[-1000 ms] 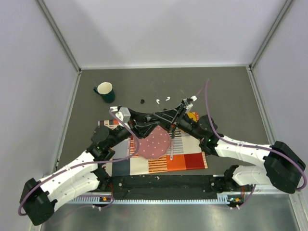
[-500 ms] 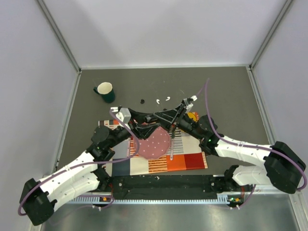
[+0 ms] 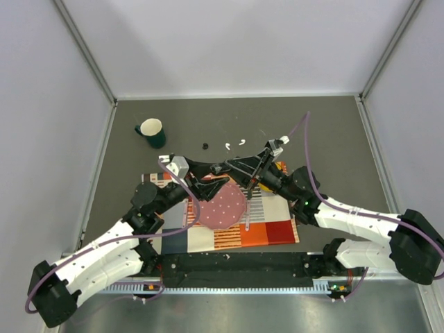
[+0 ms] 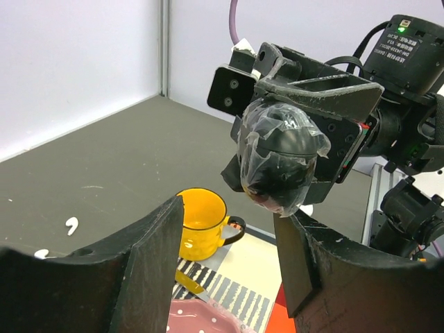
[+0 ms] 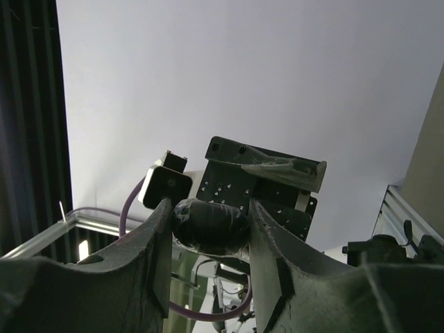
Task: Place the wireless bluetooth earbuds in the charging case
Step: Pick up the charging case at the center of the board, then open the charging case, then pick up the earbud from the center of the board.
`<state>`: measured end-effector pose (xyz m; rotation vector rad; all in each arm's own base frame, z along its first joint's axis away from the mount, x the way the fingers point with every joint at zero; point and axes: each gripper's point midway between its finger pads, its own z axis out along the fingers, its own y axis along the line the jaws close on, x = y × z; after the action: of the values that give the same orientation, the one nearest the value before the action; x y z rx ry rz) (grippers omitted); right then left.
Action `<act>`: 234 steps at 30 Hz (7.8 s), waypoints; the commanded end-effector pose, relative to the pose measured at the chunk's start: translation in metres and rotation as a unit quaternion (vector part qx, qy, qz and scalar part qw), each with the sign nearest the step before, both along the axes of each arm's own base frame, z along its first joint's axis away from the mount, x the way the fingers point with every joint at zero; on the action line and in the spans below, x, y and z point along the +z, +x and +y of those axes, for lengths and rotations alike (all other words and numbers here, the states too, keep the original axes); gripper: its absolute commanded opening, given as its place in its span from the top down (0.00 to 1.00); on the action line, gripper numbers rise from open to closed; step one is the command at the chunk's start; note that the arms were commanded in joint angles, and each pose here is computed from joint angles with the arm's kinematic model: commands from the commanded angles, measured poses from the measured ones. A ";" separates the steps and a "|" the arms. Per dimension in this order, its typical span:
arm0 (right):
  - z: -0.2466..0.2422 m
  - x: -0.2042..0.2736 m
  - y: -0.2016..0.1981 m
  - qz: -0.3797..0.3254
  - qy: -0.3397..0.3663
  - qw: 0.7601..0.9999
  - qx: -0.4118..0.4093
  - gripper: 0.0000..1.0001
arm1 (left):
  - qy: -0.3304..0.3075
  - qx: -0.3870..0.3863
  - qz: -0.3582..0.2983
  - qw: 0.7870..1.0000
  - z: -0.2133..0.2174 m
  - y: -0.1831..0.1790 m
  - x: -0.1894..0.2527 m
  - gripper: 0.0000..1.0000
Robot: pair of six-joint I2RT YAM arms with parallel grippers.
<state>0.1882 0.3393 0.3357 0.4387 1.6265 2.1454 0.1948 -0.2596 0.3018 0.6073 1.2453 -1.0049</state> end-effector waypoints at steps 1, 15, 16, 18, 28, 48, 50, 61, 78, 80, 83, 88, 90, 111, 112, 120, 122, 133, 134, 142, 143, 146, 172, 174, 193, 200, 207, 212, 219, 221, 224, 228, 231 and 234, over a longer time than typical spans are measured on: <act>-0.003 0.026 -0.007 -0.027 0.035 0.999 0.004 1.00 | -0.038 -0.004 -0.033 0.999 0.003 -0.006 0.022 0.41; 0.004 0.023 -0.007 -0.021 0.039 0.999 0.021 1.00 | -0.084 -0.016 -0.060 0.995 0.007 -0.015 0.035 0.46; 0.004 0.023 -0.006 -0.020 0.040 0.999 0.020 1.00 | -0.086 -0.017 -0.061 0.994 0.008 -0.016 0.036 0.46; 0.004 0.023 -0.007 -0.019 0.040 0.999 0.021 1.00 | -0.086 -0.017 -0.061 0.994 0.008 -0.016 0.036 0.47; 0.005 0.023 -0.006 -0.019 0.039 0.999 0.021 1.00 | -0.080 -0.024 -0.051 0.995 0.002 -0.012 0.033 0.58; 0.007 0.021 -0.006 -0.018 0.035 0.999 0.024 1.00 | -0.075 -0.032 -0.040 0.996 -0.003 -0.011 0.028 0.56; 0.006 0.021 -0.006 -0.019 0.036 0.999 0.024 1.00 | -0.073 -0.031 -0.038 0.996 -0.003 -0.010 0.027 0.56; 0.006 0.022 -0.008 -0.041 0.018 0.999 0.018 0.74 | -0.068 -0.024 -0.041 0.997 -0.001 -0.010 0.025 0.99; -0.061 0.029 -0.006 -0.344 -0.348 0.865 -0.108 0.07 | -0.135 -0.003 -0.135 0.981 0.035 -0.039 0.040 1.00; -0.061 0.008 -0.008 -0.367 -0.401 0.837 -0.069 0.07 | -0.137 -0.012 -0.142 0.980 0.037 -0.046 0.040 1.00; -0.053 -0.007 -0.019 -0.402 -0.420 0.814 -0.011 0.08 | -0.153 -0.027 -0.165 0.974 0.043 -0.060 0.042 1.00; -0.043 -0.007 -0.031 -0.425 -0.417 0.802 0.040 0.12 | -0.156 -0.033 -0.186 0.970 0.045 -0.066 0.039 1.00; -0.036 -0.001 -0.038 -0.435 -0.404 0.803 0.048 0.12 | -0.153 -0.038 -0.182 0.971 0.043 -0.066 0.035 1.00; -0.005 0.001 -0.032 -0.430 -0.384 0.814 0.067 0.21 | -0.122 -0.093 -0.147 0.977 0.013 -0.059 0.029 1.00; -0.005 -0.001 -0.031 -0.429 -0.386 0.814 0.066 0.21 | -0.122 -0.097 -0.149 0.976 0.012 -0.061 0.030 1.00; -0.003 -0.005 -0.023 -0.413 -0.393 0.820 0.053 0.25 | -0.119 -0.138 -0.154 0.971 0.006 -0.072 0.032 1.00; -0.002 -0.004 -0.022 -0.410 -0.394 0.821 0.050 0.26 | -0.115 -0.152 -0.159 0.969 0.006 -0.079 0.031 1.00; 0.001 0.016 -0.012 -0.411 -0.380 0.828 0.039 0.27 | -0.076 -0.172 -0.166 0.968 0.009 -0.093 0.019 1.00; 0.001 0.018 -0.013 -0.412 -0.377 0.828 0.041 0.27 | -0.076 -0.170 -0.166 0.968 0.009 -0.093 0.018 1.00; 0.005 0.030 -0.020 -0.420 -0.349 0.836 0.056 0.20 | -0.087 -0.121 -0.149 0.978 0.017 -0.079 0.013 1.00; 0.004 0.035 -0.021 -0.425 -0.342 0.836 0.054 0.19 | -0.086 -0.116 -0.144 0.979 0.018 -0.077 0.012 1.00; 0.002 0.041 -0.019 -0.425 -0.339 0.838 0.045 0.16 | -0.088 -0.096 -0.134 0.982 0.021 -0.071 0.007 1.00; -0.093 -0.048 0.154 -0.176 -0.565 0.799 -0.103 0.22 | -0.075 0.054 -0.206 0.974 0.054 -0.041 0.063 1.00; -0.092 -0.067 0.170 -0.153 -0.586 0.789 -0.099 0.25 | -0.089 0.085 -0.202 0.972 0.063 -0.034 0.079 1.00; -0.058 -0.216 0.249 -0.039 -0.638 0.769 0.000 0.64 | -0.143 0.088 -0.191 0.967 0.088 -0.055 0.065 1.00; -0.056 -0.247 0.249 -0.031 -0.646 0.762 0.028 0.62 | -0.140 0.089 -0.184 0.969 0.087 -0.053 0.059 1.00; -0.050 -0.270 0.245 -0.017 -0.642 0.765 0.055 0.63 | -0.136 0.095 -0.184 0.969 0.088 -0.051 0.059 1.00; -0.053 -0.277 0.242 -0.010 -0.646 0.761 0.056 0.64 | -0.133 0.100 -0.182 0.969 0.088 -0.049 0.057 1.00; -0.051 -0.284 0.244 -0.005 -0.645 0.762 0.059 0.66 | -0.131 0.102 -0.178 0.970 0.088 -0.047 0.055 1.00; -0.051 -0.285 0.244 -0.005 -0.644 0.762 0.059 0.65 | -0.133 0.105 -0.177 0.969 0.089 -0.047 0.056 1.00; -0.050 -0.287 0.244 -0.002 -0.644 0.763 0.059 0.66 | -0.134 0.105 -0.177 0.969 0.089 -0.047 0.056 1.00; -0.050 -0.292 0.244 0.002 -0.644 0.762 0.063 0.66 | -0.134 0.107 -0.177 0.969 0.090 -0.047 0.056 1.00; -0.049 -0.296 0.243 0.003 -0.646 0.761 0.066 0.67 | -0.133 0.105 -0.176 0.970 0.089 -0.047 0.056 1.00; -0.048 -0.297 0.242 0.003 -0.646 0.760 0.068 0.67 | -0.132 0.106 -0.174 0.970 0.089 -0.046 0.055 1.00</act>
<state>0.4174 0.2845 0.0319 -0.1346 2.6949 0.5995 0.1524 -0.1769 0.3432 0.4293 0.8719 -0.8358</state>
